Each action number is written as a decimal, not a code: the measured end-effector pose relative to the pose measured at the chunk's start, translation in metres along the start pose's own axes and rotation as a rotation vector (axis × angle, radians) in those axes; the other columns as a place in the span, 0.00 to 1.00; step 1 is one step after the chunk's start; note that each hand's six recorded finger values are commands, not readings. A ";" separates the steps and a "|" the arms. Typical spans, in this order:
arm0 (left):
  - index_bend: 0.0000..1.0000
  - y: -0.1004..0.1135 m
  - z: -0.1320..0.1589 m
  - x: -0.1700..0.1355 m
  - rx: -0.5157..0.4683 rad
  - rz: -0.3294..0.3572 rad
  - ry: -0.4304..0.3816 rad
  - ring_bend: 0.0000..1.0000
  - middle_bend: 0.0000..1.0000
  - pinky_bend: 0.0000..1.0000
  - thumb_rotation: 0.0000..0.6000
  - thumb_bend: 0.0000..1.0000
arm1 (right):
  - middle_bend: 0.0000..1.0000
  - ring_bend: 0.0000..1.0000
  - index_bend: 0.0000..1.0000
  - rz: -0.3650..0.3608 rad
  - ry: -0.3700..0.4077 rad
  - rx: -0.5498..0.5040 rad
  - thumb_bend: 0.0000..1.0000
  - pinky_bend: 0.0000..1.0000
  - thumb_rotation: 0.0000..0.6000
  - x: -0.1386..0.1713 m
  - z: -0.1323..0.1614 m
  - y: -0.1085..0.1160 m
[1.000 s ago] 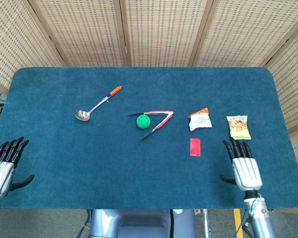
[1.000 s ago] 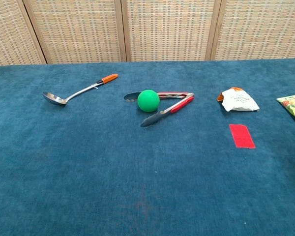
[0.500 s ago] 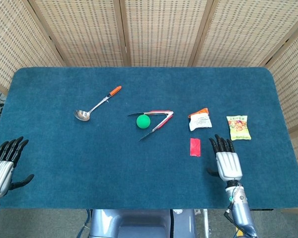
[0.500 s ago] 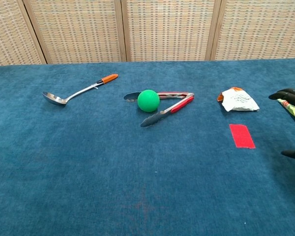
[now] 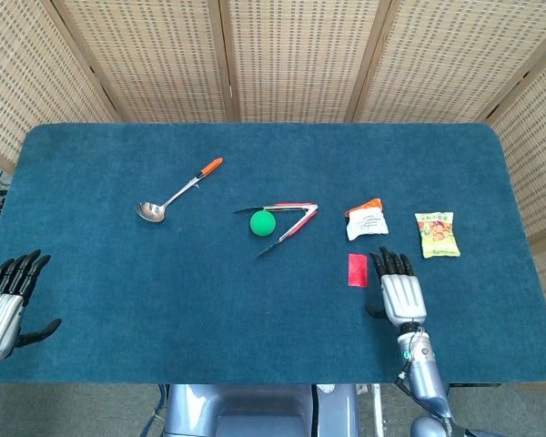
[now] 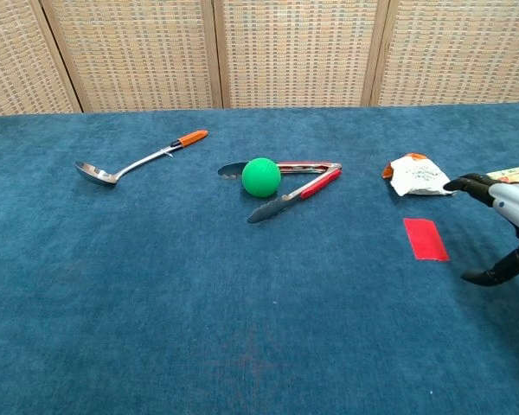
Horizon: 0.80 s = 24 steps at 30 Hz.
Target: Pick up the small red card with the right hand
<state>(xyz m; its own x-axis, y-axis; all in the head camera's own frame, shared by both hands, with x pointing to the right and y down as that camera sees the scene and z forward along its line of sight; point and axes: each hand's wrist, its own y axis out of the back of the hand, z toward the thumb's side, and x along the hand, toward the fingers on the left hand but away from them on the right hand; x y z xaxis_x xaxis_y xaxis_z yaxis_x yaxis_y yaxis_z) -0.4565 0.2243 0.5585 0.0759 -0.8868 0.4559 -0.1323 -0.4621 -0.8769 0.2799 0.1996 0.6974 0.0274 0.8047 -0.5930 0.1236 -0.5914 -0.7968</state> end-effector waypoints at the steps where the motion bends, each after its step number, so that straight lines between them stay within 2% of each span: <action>1: 0.00 0.000 0.000 0.000 -0.001 0.000 0.001 0.00 0.00 0.00 1.00 0.22 | 0.00 0.00 0.00 0.001 0.000 -0.001 0.23 0.00 1.00 -0.001 0.001 -0.001; 24: 0.00 0.000 -0.014 0.007 -0.027 -0.011 0.042 0.00 0.00 0.00 1.00 0.22 | 0.00 0.00 0.00 0.018 0.016 0.012 0.23 0.00 1.00 -0.033 0.030 -0.006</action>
<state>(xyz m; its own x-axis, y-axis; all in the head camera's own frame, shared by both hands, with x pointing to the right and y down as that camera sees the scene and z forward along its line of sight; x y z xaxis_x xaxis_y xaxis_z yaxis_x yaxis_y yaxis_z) -0.4694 0.2179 0.5635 0.0356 -0.8809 0.4719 -0.1588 -0.4712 -0.8676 0.2480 0.1745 0.7182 0.0452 0.7944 -0.6057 0.1109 -0.6066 -0.7872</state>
